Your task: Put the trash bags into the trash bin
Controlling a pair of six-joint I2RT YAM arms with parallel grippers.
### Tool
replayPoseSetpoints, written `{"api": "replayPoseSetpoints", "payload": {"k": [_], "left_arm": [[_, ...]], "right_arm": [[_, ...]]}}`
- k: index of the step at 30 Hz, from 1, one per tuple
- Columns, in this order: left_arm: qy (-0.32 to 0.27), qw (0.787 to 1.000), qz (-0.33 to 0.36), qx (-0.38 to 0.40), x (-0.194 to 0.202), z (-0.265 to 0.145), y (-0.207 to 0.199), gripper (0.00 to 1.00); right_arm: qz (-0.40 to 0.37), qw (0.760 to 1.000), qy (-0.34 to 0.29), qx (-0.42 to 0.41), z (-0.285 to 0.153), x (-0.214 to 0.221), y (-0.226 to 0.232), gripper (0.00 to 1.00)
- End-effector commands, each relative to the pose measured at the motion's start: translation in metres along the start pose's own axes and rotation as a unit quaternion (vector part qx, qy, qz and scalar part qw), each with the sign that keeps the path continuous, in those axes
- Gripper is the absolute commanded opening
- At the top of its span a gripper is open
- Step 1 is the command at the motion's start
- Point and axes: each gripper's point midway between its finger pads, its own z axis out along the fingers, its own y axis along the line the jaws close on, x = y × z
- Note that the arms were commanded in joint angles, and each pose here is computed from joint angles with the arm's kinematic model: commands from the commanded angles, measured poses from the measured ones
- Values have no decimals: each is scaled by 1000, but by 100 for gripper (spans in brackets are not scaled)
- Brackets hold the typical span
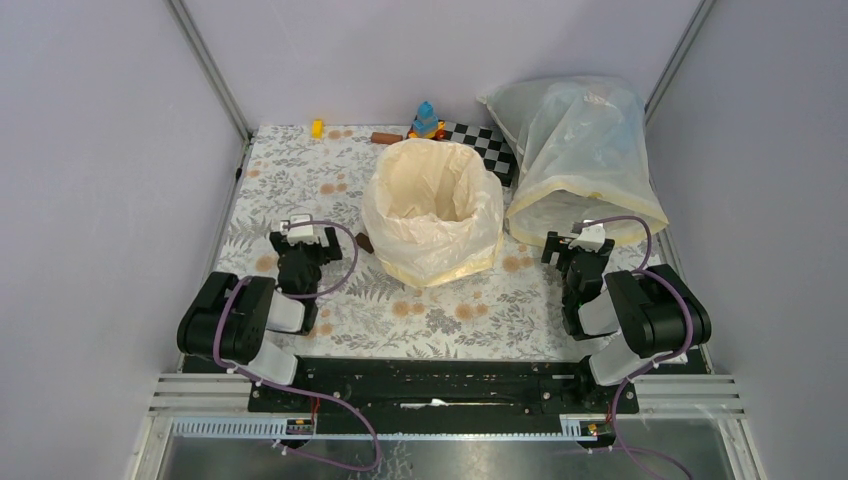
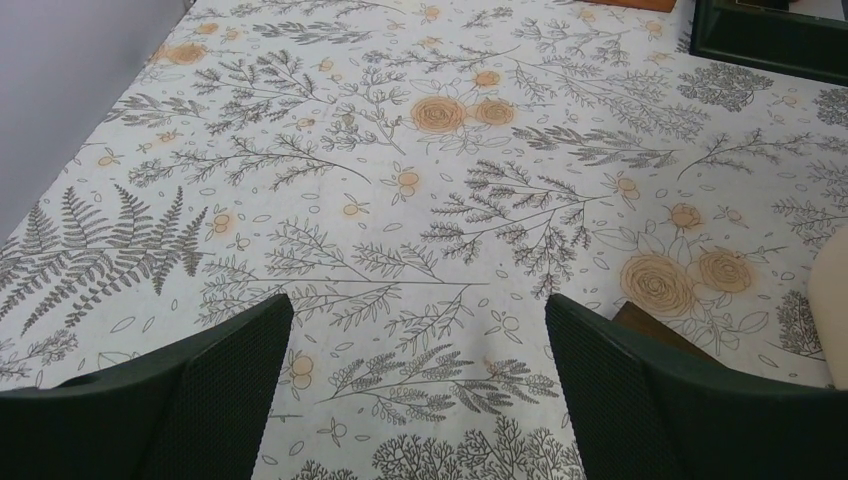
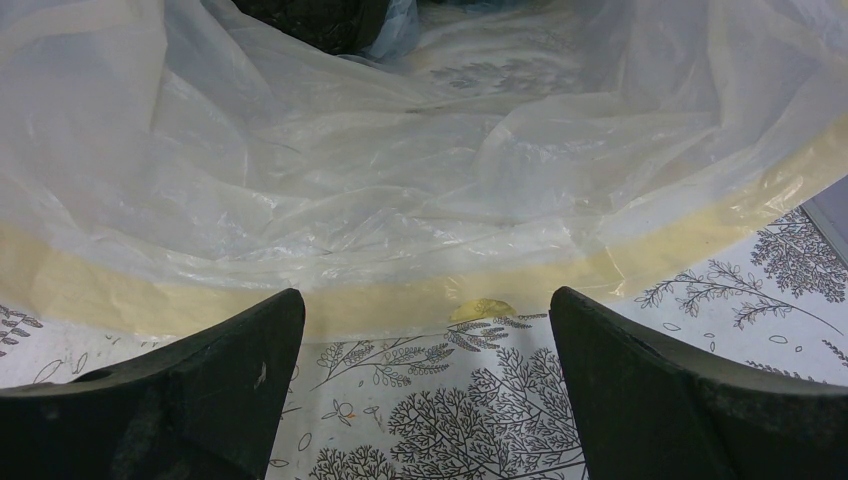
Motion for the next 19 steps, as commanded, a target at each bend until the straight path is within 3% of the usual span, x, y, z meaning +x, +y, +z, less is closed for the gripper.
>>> {"api": "replayPoseSetpoints", "payload": {"k": [1,19], "left_arm": [[-18,1000,-7,10,-19,16,-2,99],[-12,1000,-11,19,-18,19,-2,99]], "right_arm": [[13,999,-45,21,6,-26,-6,100],[13,999,-44,21,6,-26,-7,100]]}}
